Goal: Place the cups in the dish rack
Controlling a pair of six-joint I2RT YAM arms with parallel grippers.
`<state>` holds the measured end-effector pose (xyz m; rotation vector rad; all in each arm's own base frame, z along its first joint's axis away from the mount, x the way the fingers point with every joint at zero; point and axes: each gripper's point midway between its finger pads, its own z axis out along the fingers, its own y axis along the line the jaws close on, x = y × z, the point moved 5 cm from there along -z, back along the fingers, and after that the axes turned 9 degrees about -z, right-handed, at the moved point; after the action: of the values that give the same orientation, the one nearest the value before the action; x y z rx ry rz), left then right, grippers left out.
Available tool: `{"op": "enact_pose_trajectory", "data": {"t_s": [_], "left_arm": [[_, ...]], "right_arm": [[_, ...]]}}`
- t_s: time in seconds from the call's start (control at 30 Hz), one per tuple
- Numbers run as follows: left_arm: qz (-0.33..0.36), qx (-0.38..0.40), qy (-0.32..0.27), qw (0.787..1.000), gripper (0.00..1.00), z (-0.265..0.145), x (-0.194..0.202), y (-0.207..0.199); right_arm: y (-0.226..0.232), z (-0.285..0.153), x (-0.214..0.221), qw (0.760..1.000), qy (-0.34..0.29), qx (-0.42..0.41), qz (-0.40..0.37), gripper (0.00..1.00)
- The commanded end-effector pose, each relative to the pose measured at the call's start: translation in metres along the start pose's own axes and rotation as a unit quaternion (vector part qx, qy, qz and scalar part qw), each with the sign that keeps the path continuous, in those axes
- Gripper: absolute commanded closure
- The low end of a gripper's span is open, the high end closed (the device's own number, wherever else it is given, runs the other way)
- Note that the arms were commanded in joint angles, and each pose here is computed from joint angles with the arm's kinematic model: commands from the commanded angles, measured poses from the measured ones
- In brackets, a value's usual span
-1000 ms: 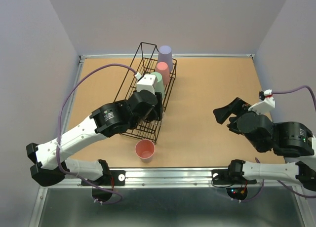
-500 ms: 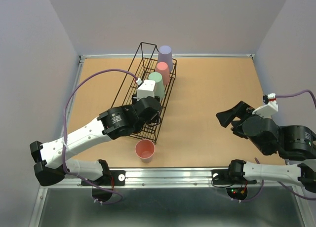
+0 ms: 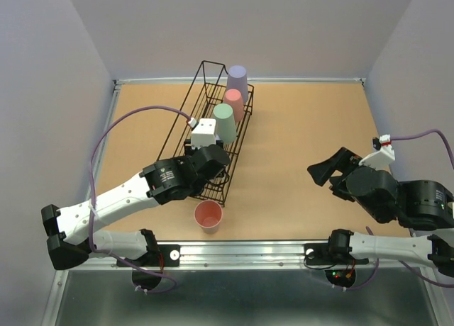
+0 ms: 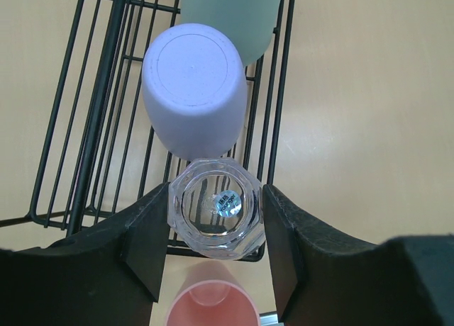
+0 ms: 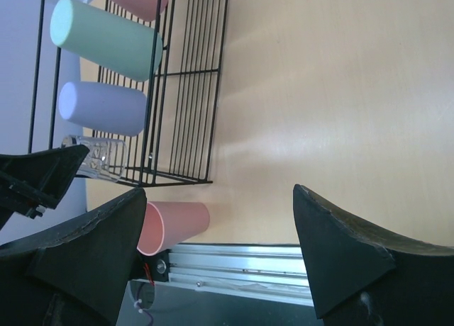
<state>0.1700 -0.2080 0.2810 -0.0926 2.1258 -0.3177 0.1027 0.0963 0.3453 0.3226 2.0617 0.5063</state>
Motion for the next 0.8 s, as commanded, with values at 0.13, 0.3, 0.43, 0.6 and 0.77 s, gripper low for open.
{"op": "enact_pose_trajectory", "data": {"t_s": [0.13,0.3,0.43,0.6,0.77], "left_arm": [[-0.007,-0.021,-0.044,0.999,1.0,0.005,-0.006,0.008],[-0.01,-0.028,-0.047,0.998,1.0,0.01,0.001,0.01],[-0.014,-0.029,-0.048,0.998,1.0,0.013,0.005,0.01],[-0.015,-0.029,-0.047,0.998,1.0,0.016,0.008,0.011],[-0.013,-0.012,-0.039,0.999,1.0,0.015,0.013,0.011]], "right_arm": [[-0.004,0.003,0.006,1.0,0.011,0.016,-0.014,0.12],[-0.004,0.002,0.007,1.0,0.013,0.015,-0.013,0.12],[-0.003,0.003,0.008,1.0,0.015,0.016,-0.014,0.12],[-0.003,0.005,0.011,1.0,0.018,0.018,-0.015,0.12],[-0.004,0.007,0.014,0.999,0.02,0.023,-0.013,0.12]]}}
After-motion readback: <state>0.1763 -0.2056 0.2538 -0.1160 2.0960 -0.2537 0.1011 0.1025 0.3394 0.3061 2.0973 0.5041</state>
